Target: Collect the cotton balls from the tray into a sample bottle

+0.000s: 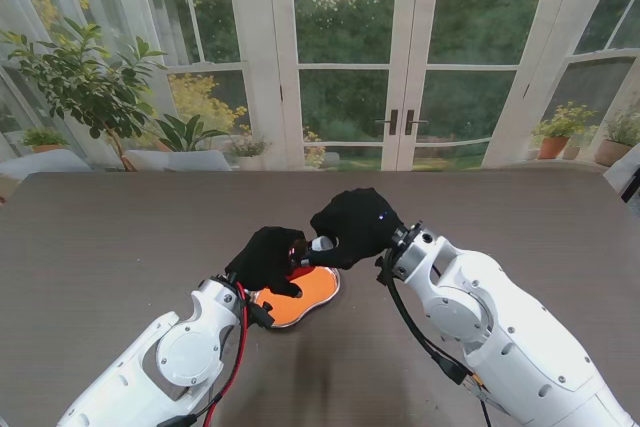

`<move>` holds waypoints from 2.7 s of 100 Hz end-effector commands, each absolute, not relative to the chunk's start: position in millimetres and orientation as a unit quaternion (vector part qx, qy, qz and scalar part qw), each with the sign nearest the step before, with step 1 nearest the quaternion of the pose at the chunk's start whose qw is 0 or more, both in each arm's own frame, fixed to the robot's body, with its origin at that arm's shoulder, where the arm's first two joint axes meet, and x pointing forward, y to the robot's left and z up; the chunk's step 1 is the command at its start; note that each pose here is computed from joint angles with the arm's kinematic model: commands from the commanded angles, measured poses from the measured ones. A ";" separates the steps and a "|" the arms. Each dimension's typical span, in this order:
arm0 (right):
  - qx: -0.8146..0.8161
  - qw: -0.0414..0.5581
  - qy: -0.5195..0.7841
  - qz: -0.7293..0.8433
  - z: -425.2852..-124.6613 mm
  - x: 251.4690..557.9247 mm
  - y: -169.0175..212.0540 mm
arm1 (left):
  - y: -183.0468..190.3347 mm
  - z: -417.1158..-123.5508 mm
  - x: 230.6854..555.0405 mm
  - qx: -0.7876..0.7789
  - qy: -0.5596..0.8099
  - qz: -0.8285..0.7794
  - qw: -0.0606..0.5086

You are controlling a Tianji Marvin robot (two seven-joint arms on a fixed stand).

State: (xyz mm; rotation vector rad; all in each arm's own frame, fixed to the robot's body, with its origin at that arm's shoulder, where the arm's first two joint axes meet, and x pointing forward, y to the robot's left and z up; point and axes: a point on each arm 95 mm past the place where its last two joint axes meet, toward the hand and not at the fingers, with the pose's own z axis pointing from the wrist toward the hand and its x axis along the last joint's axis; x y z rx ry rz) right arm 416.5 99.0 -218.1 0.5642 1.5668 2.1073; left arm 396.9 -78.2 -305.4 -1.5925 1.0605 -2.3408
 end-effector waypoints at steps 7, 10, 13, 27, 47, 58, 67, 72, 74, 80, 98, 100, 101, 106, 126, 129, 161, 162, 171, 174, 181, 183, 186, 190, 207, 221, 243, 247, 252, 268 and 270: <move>0.201 0.221 0.574 0.762 -219.5 412.3 102.5 | -81.1 -304.2 397.6 -0.527 0.352 -0.772 0.053; 0.201 0.221 0.574 0.762 -219.5 412.2 102.4 | -81.1 -304.2 397.6 -0.527 0.352 -0.772 0.053; 0.200 0.222 0.575 0.762 -219.5 412.2 102.2 | -81.1 -304.2 397.5 -0.527 0.352 -0.772 0.053; 0.199 0.221 0.576 0.761 -219.7 411.8 101.6 | -80.8 -304.4 397.2 -0.527 0.352 -0.772 0.054; 0.198 0.222 0.578 0.760 -219.1 411.4 100.8 | -80.1 -304.4 396.6 -0.527 0.352 -0.771 0.055; 0.199 0.221 0.579 0.759 -218.8 411.2 100.0 | -80.0 -304.5 396.5 -0.527 0.352 -0.771 0.056; 0.201 0.220 0.579 0.759 -218.8 410.9 99.6 | -80.1 -304.6 396.5 -0.527 0.353 -0.771 0.055; 0.202 0.220 0.578 0.759 -218.8 410.8 99.3 | -80.1 -304.7 396.5 -0.527 0.353 -0.771 0.055; 0.202 0.221 0.579 0.759 -218.8 410.8 99.2 | -80.1 -304.7 396.5 -0.527 0.353 -0.771 0.055; 0.202 0.222 0.580 0.757 -218.5 410.7 98.8 | -80.1 -304.6 396.5 -0.527 0.353 -0.771 0.055; 0.205 0.224 0.581 0.755 -217.9 410.9 97.2 | -79.6 -304.6 396.6 -0.527 0.353 -0.771 0.055; 0.206 0.223 0.580 0.756 -217.9 410.8 97.1 | -79.5 -304.6 396.5 -0.527 0.353 -0.771 0.055; 0.207 0.223 0.580 0.756 -217.9 410.8 97.1 | -79.5 -304.6 396.5 -0.527 0.353 -0.771 0.055; 0.207 0.222 0.580 0.756 -218.1 410.7 97.1 | -79.5 -304.6 396.5 -0.527 0.353 -0.771 0.055; 0.207 0.226 0.578 0.757 -217.2 411.2 96.0 | -79.3 -304.5 396.7 -0.527 0.353 -0.771 0.056; 0.208 0.227 0.576 0.757 -216.7 411.5 95.5 | -79.2 -304.4 396.7 -0.527 0.353 -0.771 0.056; 0.214 0.234 0.556 0.769 -208.6 412.0 86.5 | -78.9 -304.7 396.4 -0.527 0.354 -0.771 0.056; 0.214 0.234 0.554 0.770 -208.3 412.0 86.0 | -78.9 -304.6 396.4 -0.527 0.354 -0.771 0.056; 0.213 0.229 0.546 0.777 -206.0 412.5 81.4 | -78.6 -304.6 396.2 -0.528 0.353 -0.771 0.056; 0.212 0.228 0.544 0.779 -205.5 412.8 79.6 | -78.5 -304.6 396.1 -0.528 0.353 -0.771 0.056; 0.207 0.219 0.541 0.785 -204.4 413.9 75.3 | -78.2 -304.6 395.9 -0.527 0.354 -0.770 0.056; 0.207 0.215 0.540 0.787 -204.3 414.1 74.2 | -78.1 -304.6 395.9 -0.527 0.354 -0.770 0.056; 0.206 0.207 0.539 0.790 -204.0 414.5 72.5 | -77.9 -304.7 395.8 -0.527 0.354 -0.770 0.056; 0.207 0.199 0.541 0.791 -204.1 414.9 70.3 | -77.7 -304.6 395.7 -0.527 0.355 -0.770 0.056; 0.179 0.212 0.532 0.800 -207.8 416.9 67.6 | -77.0 -304.2 395.8 -0.527 0.355 -0.770 0.057; 0.166 0.229 0.526 0.802 -211.0 419.0 70.8 | -77.1 -304.0 395.9 -0.526 0.356 -0.770 0.056; 0.157 0.233 0.506 0.816 -215.1 420.8 77.1 | -77.1 -303.1 396.4 -0.523 0.358 -0.771 0.057; 0.155 0.233 0.502 0.818 -215.8 421.0 78.2 | -77.2 -302.9 396.6 -0.522 0.359 -0.772 0.057; 0.155 0.232 0.501 0.819 -216.5 420.9 79.0 | -77.3 -302.7 396.8 -0.521 0.359 -0.772 0.057; 0.154 0.228 0.498 0.822 -218.6 420.6 81.4 | -77.7 -302.2 397.7 -0.519 0.359 -0.774 0.057; 0.153 0.228 0.498 0.822 -218.8 420.5 81.7 | -77.8 -302.2 397.7 -0.519 0.359 -0.774 0.056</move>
